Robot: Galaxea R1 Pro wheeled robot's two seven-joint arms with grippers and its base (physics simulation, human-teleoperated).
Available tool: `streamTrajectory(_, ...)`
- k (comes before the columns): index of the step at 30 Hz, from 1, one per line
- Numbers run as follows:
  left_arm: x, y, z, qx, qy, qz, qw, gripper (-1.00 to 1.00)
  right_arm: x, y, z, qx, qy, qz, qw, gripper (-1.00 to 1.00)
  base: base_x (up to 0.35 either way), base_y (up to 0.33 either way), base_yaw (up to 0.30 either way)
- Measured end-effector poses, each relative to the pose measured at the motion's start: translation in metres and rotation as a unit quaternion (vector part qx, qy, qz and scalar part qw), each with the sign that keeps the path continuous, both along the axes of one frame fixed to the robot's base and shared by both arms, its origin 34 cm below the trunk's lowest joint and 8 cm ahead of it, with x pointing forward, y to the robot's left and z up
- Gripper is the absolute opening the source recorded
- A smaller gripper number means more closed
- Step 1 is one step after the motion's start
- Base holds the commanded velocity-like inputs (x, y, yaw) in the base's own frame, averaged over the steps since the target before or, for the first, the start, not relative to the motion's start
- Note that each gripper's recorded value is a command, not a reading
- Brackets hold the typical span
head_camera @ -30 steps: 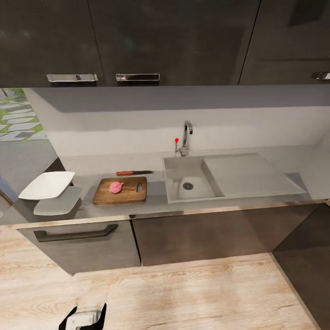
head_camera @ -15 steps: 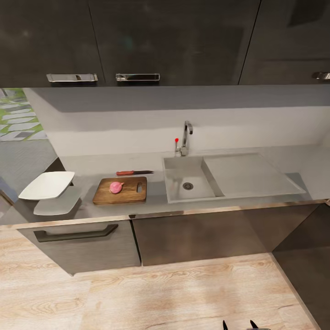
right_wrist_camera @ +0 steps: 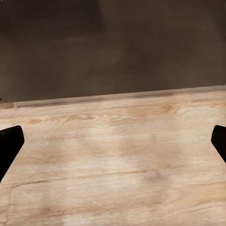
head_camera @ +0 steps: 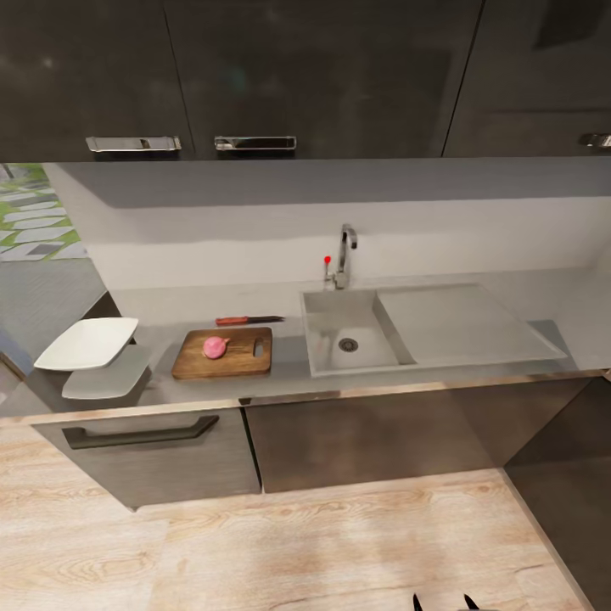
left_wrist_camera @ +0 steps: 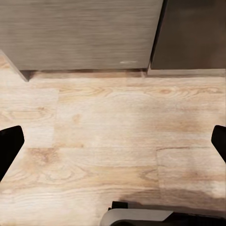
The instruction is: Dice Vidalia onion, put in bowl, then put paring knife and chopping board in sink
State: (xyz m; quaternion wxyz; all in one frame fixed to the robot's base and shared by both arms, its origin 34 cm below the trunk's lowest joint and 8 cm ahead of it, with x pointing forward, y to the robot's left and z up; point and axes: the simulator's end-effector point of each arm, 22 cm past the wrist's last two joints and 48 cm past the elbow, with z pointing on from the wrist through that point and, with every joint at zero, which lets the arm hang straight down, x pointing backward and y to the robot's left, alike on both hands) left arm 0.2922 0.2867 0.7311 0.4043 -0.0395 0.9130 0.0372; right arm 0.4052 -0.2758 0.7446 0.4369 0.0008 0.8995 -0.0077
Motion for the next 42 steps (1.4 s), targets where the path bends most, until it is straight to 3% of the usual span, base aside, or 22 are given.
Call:
streamTrajectory(16, 0.002, 0.001, 0.002, 0.0, -0.006, 0.001, 1.0, 1.0, 0.004, 0.002, 0.005, 0.002, -0.008, -0.001, 1.0, 1.0, 0.051, 0.034, 0.0)
streamTrajectory(33, 0.01, 0.001, 0.007, 0.0, -0.02, 0.0, 0.9998, 1.0, 0.011, 0.002, 0.013, 0.002, -0.022, -0.001, 0.9998, 1.0, 0.161, 0.261, 0.0)
streamTrajectory(42, 0.014, 0.001, 0.01, 0.0, -0.027, 0.0, 0.9996, 1.0, 0.015, 0.002, 0.017, 0.002, -0.029, -0.001, 0.9996, 1.0, -0.161, 0.252, 0.0)
